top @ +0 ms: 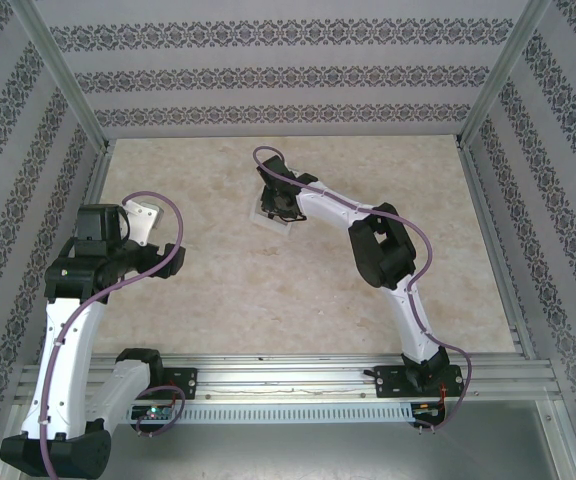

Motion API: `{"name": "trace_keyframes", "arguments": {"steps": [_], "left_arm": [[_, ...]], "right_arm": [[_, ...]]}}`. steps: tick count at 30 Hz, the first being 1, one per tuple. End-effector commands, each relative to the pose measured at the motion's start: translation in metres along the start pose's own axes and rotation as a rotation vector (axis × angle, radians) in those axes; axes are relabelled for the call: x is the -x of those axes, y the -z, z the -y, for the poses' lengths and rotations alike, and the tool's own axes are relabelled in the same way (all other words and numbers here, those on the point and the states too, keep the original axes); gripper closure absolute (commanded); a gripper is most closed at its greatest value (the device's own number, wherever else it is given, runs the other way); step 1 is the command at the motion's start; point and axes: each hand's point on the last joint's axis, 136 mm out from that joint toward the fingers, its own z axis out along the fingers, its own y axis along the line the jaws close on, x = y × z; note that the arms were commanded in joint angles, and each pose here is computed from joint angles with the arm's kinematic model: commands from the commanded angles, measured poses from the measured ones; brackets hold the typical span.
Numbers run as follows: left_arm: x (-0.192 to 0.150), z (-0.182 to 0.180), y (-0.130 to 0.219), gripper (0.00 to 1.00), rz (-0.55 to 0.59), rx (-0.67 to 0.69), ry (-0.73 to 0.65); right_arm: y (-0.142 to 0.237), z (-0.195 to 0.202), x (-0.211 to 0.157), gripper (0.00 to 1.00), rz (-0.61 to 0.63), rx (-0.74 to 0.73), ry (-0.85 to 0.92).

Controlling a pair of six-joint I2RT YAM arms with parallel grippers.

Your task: Put the screwdriver in the bin

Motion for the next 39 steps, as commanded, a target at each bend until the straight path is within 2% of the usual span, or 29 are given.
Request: {"name": "trace_keyframes", "arguments": {"steps": [1,11,17,22,29,33,39], "left_arm": [[-0.002,0.001,0.000,0.01,-0.007,-0.006,-0.014],[-0.001,0.003,-0.002,0.01,-0.008,-0.018,-0.008],[0.004,0.004,-0.005,0.01,-0.002,-0.035,-0.003],[0.013,-0.011,-0.017,0.01,-0.025,0.022,0.064],[0.023,-0.018,-0.028,0.01,-0.031,0.034,0.076],[0.027,-0.026,-0.037,0.01,-0.016,0.068,0.129],[0.036,-0.034,-0.047,0.01,0.062,0.103,0.234]], "right_arm": [[0.003,-0.002,0.005,0.69,0.001,-0.001,-0.020],[0.018,-0.009,0.013,0.68,0.039,0.008,-0.003],[0.061,-0.032,0.027,0.65,0.133,0.033,0.084],[0.112,-0.063,0.030,0.60,0.220,0.100,0.239],[0.181,-0.070,0.025,0.46,0.317,0.160,0.419],[0.216,-0.044,0.021,0.36,0.398,0.172,0.459],[0.251,0.014,0.011,0.13,0.441,0.152,0.477]]}}
